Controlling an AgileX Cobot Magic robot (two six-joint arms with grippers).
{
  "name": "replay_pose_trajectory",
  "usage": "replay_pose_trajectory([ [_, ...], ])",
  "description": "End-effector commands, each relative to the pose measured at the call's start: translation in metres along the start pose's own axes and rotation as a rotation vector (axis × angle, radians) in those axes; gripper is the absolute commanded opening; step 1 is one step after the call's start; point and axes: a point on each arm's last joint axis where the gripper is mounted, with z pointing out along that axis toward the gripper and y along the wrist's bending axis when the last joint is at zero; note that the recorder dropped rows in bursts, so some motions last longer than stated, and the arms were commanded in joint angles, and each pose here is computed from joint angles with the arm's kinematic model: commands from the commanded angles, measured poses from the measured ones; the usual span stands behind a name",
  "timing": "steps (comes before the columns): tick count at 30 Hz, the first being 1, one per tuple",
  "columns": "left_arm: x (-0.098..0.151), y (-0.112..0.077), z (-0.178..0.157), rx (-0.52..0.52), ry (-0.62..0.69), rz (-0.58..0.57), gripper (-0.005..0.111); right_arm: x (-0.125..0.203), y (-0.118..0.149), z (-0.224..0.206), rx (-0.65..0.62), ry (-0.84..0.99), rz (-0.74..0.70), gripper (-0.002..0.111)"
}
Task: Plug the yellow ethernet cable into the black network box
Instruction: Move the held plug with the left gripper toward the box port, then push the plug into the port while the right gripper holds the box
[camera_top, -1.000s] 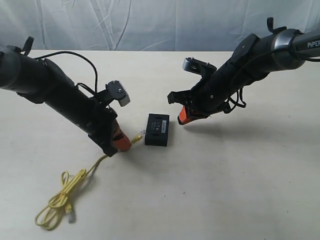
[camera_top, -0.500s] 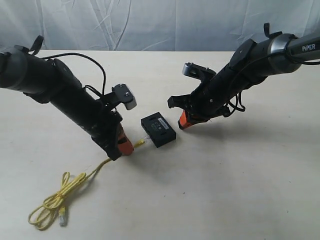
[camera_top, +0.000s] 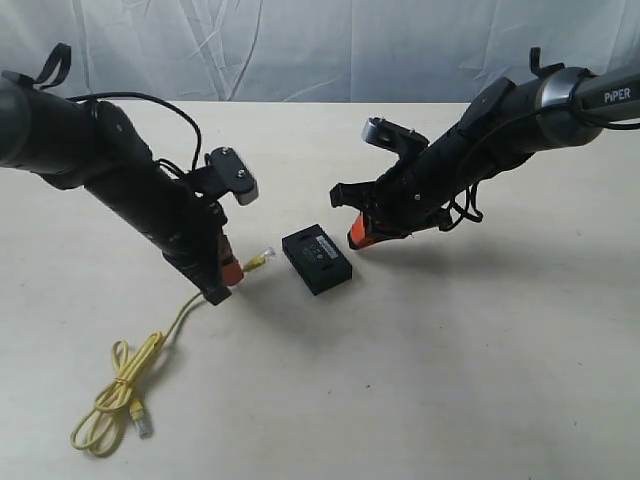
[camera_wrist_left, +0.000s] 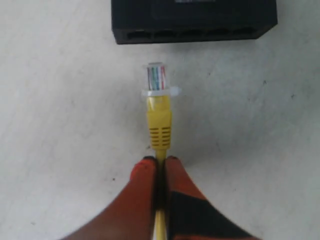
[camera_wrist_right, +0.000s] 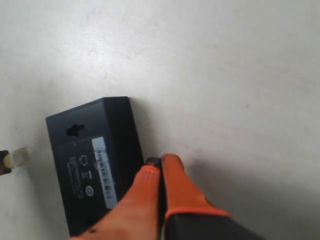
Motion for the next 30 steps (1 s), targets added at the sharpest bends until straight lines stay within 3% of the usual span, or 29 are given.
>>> replay_pose_trajectory([
  [1, -0.012, -0.004, 0.002, -0.025, 0.014, -0.021, 0.0, -0.002, -0.001, -0.002, 0.001, -0.016, -0.011, -0.001],
  [13, -0.019, 0.0, 0.013, 0.03, 0.07, -0.034, 0.0, -0.003, -0.002, -0.001, 0.013, -0.034, -0.012, -0.001],
  [19, -0.021, -0.011, 0.027, 0.059, 0.11, 0.012, 0.0, -0.003, 0.002, 0.002, 0.019, -0.042, -0.024, -0.001],
  [30, -0.025, -0.004, 0.026, 0.011, 0.134, -0.015, 0.0, -0.002, 0.008, 0.005, 0.022, -0.041, -0.041, -0.001],
])
